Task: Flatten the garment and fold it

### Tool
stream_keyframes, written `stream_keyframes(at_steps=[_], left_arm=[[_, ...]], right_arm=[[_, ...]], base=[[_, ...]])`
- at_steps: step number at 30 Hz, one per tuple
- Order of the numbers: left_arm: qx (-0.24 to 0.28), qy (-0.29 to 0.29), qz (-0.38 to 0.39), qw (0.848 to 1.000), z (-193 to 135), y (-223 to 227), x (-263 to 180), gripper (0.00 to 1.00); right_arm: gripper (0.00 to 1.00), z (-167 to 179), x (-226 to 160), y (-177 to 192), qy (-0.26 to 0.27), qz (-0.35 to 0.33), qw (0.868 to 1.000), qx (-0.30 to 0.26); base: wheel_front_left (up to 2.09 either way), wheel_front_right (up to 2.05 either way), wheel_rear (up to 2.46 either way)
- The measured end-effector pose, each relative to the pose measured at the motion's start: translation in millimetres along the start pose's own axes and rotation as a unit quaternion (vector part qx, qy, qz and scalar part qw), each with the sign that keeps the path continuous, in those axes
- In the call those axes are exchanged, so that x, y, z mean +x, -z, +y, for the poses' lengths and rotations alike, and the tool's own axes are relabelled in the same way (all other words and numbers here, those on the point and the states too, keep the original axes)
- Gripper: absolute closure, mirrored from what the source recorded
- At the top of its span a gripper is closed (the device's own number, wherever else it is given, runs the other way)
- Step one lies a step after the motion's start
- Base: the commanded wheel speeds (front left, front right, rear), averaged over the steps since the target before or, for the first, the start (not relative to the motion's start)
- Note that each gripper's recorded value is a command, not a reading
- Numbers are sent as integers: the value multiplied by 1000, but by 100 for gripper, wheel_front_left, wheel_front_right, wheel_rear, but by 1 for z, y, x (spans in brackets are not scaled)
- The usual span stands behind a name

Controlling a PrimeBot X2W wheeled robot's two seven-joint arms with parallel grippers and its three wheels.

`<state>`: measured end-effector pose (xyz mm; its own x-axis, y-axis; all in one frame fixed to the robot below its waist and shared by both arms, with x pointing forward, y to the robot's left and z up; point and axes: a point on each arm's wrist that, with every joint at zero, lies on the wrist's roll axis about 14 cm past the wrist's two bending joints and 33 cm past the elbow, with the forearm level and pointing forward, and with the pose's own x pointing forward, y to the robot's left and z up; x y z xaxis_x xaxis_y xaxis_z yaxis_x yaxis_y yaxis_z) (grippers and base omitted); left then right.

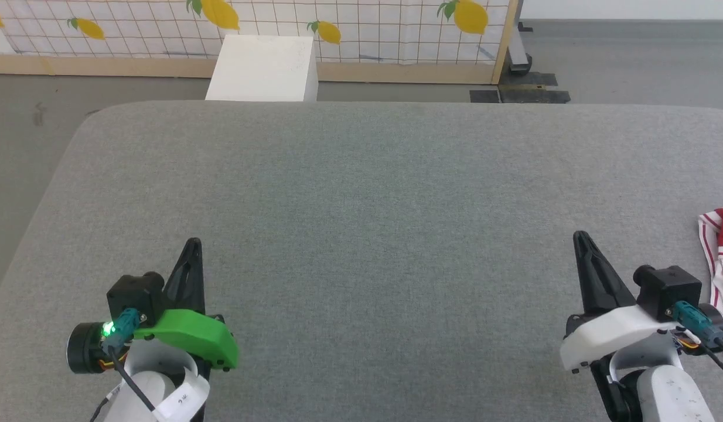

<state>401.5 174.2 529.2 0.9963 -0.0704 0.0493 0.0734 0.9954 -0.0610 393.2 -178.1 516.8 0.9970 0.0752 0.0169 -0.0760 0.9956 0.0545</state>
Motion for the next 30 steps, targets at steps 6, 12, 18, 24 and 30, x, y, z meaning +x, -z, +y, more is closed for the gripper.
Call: stream_keyframes(at_steps=[6, 12, 18, 24, 30], left_arm=[[6, -3, -1, 1000, 0, -1, -2, 100], [11, -3, 0, 1000, -1, -2, -4, 100], [10, -6, 0, 1000, -1, -3, -5, 100], [19, -6, 1, 1000, -2, -3, -7, 100], [19, -11, 3, 1000, -2, -3, -9, 100]], right_arm=[[100, 2, 0, -3, -3, -1, 1000, -5], [100, 4, -2, -4, -6, 0, 1000, -10], [100, 5, -4, -3, -8, 3, 1000, -14], [100, 7, -4, -6, -11, 0, 1000, -19], [100, 9, -6, -6, -13, 3, 1000, -20]], base=[[0, 0, 0], [0, 0, 0], [0, 0, 0], [0, 0, 0], [0, 0, 0]])
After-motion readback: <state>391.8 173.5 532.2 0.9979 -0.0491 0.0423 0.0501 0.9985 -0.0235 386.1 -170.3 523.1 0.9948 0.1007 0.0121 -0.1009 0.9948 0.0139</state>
